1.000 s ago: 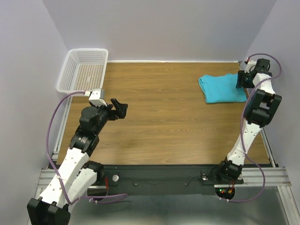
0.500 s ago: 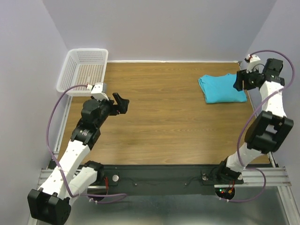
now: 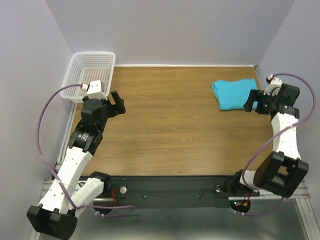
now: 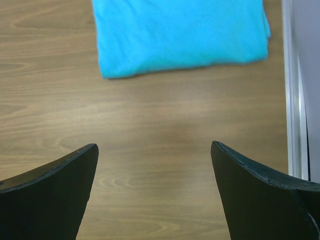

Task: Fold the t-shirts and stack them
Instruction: Neatly place the folded tshirt to the corner

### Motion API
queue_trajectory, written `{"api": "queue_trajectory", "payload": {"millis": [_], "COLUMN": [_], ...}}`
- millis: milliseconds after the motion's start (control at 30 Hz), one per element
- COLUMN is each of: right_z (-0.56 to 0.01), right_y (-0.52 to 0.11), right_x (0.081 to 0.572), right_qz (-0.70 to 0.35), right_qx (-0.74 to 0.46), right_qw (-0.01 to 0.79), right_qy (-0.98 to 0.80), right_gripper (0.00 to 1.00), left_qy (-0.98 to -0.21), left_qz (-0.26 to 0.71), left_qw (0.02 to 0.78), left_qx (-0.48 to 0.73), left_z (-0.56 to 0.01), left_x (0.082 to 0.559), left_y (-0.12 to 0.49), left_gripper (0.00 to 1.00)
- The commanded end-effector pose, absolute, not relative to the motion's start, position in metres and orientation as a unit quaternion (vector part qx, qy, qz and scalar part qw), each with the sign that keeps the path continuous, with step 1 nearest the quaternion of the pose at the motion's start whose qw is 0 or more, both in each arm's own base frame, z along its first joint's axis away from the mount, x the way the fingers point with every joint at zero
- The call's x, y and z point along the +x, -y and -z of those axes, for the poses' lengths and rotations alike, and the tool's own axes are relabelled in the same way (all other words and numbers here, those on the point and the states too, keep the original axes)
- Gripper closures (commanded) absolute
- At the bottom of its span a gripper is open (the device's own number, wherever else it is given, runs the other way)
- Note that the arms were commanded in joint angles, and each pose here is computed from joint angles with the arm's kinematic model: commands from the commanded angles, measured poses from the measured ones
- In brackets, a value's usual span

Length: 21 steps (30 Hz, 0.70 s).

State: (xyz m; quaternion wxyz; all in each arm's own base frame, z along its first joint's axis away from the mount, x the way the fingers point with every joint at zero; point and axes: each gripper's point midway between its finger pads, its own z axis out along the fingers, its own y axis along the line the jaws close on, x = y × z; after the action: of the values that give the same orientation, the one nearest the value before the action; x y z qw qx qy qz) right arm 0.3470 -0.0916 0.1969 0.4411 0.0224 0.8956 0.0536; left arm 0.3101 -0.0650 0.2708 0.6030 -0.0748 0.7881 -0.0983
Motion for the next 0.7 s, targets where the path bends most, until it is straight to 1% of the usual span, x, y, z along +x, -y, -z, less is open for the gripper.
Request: {"api": "queue_trajectory", "payload": {"millis": [0, 33, 100, 200, 400, 667], "right_z": [-0.221, -0.235, -0.239, -0.249, -0.268, -0.275], "right_y": [0.116, 0.120, 0.136, 0.145, 0.141, 0.135], "right_x": [0.333, 0.330, 0.321, 0.311, 0.299, 0.293], "right_qz": [0.028, 0.046, 0.087, 0.121, 0.126, 0.117], "right_qx": [0.102, 0.112, 0.149, 0.165, 0.172, 0.181], "right_qw": [0.508, 0.531, 0.531, 0.538, 0.564, 0.576], "right_qy": [-0.855, -0.839, -0.829, -0.818, -0.797, -0.789], "right_gripper": [0.00, 0.00, 0.00, 0.00, 0.00, 0.00], "left_qy": [-0.762, -0.760, -0.759, -0.757, -0.753, -0.744], "left_qz": [0.099, 0.103, 0.105, 0.106, 0.113, 0.120], "left_qw": [0.637, 0.639, 0.639, 0.641, 0.645, 0.654], "left_qx": [-0.062, -0.061, -0.064, -0.066, -0.066, -0.060], "left_z": [-0.296, -0.298, -0.297, -0.299, -0.304, -0.309], "left_x": [0.296, 0.292, 0.289, 0.285, 0.278, 0.266], "left_y": [0.059, 0.059, 0.059, 0.057, 0.057, 0.056], "left_gripper": [0.01, 0.01, 0.01, 0.01, 0.01, 0.01]}}
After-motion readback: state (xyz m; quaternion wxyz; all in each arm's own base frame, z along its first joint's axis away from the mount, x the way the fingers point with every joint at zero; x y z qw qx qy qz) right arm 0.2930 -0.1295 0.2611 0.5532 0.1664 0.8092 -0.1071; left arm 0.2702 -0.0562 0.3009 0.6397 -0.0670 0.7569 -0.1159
